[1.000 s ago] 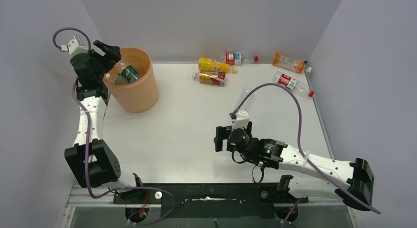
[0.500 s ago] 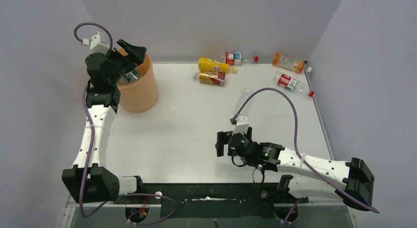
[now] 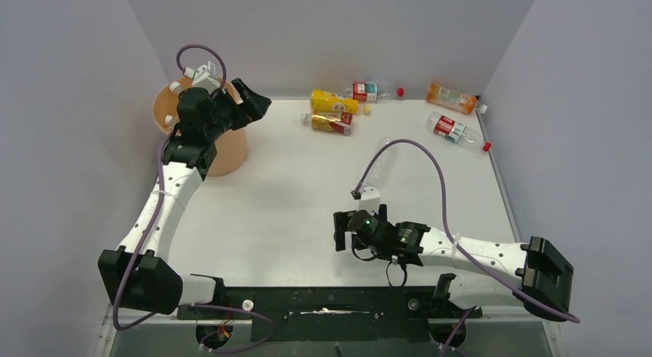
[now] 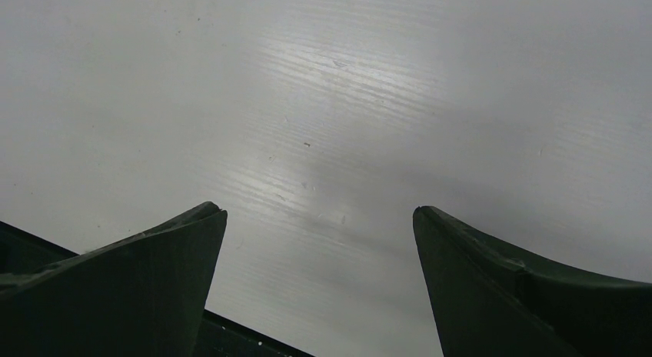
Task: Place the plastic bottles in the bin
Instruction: Pick up the plastic bottle at the center of the board.
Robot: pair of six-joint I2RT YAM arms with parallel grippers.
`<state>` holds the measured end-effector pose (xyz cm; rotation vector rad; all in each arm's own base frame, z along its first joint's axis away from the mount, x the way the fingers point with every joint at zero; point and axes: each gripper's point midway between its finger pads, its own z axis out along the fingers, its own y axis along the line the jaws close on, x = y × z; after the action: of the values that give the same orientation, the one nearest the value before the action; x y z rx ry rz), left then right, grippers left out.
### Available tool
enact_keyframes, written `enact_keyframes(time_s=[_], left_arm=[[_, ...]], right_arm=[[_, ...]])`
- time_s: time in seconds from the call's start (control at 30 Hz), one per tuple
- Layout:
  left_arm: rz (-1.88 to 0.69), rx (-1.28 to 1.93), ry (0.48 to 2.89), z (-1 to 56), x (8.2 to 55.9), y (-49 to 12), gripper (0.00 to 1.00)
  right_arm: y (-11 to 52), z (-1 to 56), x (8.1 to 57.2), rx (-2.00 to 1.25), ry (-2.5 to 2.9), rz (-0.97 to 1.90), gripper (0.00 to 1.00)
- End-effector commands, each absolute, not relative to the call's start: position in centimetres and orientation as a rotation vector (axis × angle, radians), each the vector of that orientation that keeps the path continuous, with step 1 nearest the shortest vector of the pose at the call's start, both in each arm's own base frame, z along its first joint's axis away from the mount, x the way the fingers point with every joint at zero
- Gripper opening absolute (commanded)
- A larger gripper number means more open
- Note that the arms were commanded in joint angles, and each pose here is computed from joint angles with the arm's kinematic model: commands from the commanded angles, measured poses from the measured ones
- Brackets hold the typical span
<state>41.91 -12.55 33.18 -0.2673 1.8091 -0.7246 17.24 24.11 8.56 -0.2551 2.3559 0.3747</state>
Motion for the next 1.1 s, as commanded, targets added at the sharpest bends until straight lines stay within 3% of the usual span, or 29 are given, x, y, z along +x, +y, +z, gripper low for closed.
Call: enact_keyframes(time_s=[0.0,0.6,1.07], left_arm=[[-0.735,-0.199,1.780,35.4,41.9,-13.2,0.85],[-0.844,-0.071,1.974,30.3,39.0,-18.6,0.85],[-0.900,-0.042,2.092,25.0,33.0,-21.3,0.86]], right_arm=[[25.7,9.4,17.5,-0.195,2.334,0.458,0.98],[27.2,8.8,17.3,-0.114,2.356,0.541,0.98],[26.8,7.8,16.9,-0.106,2.378,0.559,0.98]])
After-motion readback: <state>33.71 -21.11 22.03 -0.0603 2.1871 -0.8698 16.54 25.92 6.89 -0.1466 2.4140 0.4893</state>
